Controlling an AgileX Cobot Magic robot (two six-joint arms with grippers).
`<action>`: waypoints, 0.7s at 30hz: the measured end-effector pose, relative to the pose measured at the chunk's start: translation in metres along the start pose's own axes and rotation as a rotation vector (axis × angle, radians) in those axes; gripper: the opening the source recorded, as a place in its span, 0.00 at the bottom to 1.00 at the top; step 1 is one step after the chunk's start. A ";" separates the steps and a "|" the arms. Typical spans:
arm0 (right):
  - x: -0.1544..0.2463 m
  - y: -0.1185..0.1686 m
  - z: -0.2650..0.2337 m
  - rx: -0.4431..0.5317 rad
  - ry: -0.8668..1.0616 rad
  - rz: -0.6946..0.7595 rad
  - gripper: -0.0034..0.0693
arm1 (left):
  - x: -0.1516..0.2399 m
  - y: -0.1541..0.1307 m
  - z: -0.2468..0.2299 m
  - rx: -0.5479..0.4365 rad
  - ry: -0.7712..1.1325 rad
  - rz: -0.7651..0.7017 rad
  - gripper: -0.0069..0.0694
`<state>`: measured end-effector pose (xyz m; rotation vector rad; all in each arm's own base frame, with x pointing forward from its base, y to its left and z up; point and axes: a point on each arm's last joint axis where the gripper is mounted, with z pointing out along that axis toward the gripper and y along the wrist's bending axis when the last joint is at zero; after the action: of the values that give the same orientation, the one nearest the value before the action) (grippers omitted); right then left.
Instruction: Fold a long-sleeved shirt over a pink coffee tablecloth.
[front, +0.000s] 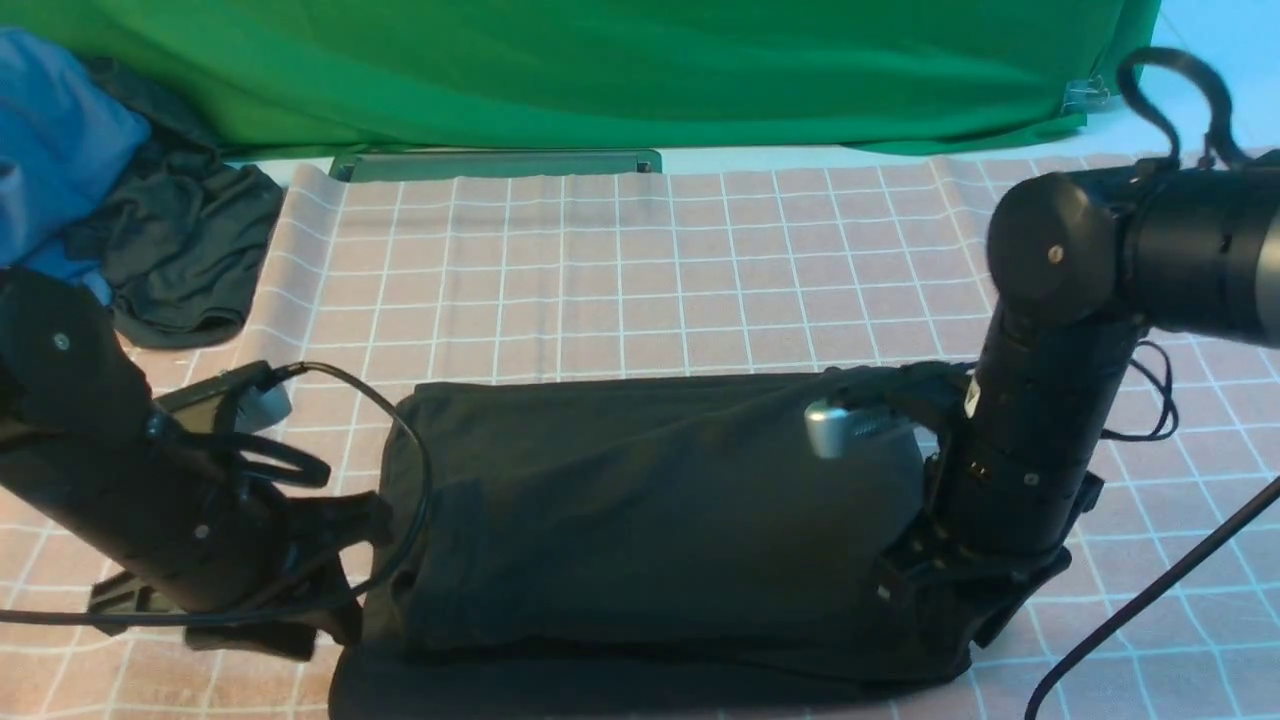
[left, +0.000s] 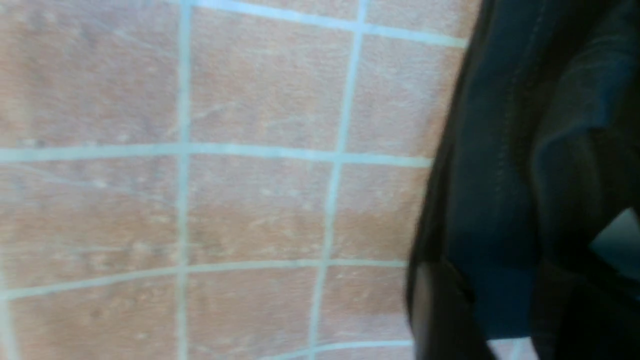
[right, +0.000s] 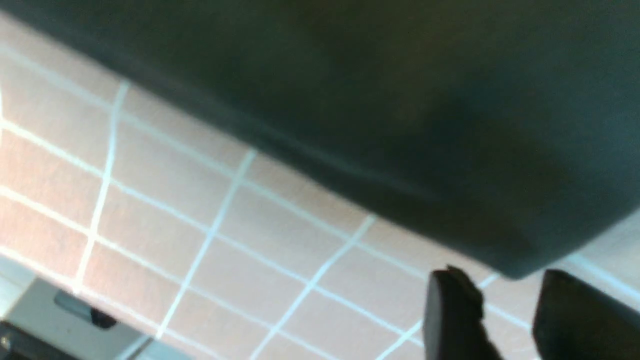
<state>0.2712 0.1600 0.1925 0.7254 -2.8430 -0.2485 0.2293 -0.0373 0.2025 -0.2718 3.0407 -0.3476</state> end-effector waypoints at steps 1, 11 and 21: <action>0.001 0.002 0.000 0.003 0.004 -0.006 0.49 | 0.000 0.001 -0.001 -0.019 0.004 0.016 0.50; 0.017 0.012 -0.048 0.034 -0.181 -0.040 0.48 | -0.025 -0.014 -0.028 0.046 -0.120 0.010 0.65; 0.039 0.022 -0.094 0.048 -0.429 -0.072 0.47 | -0.042 -0.045 -0.002 0.083 -0.247 0.105 0.62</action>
<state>0.2494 0.1490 0.2939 0.8782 -3.2374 -0.3901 0.2775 -0.0723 0.2165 -0.1377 2.7771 -0.3989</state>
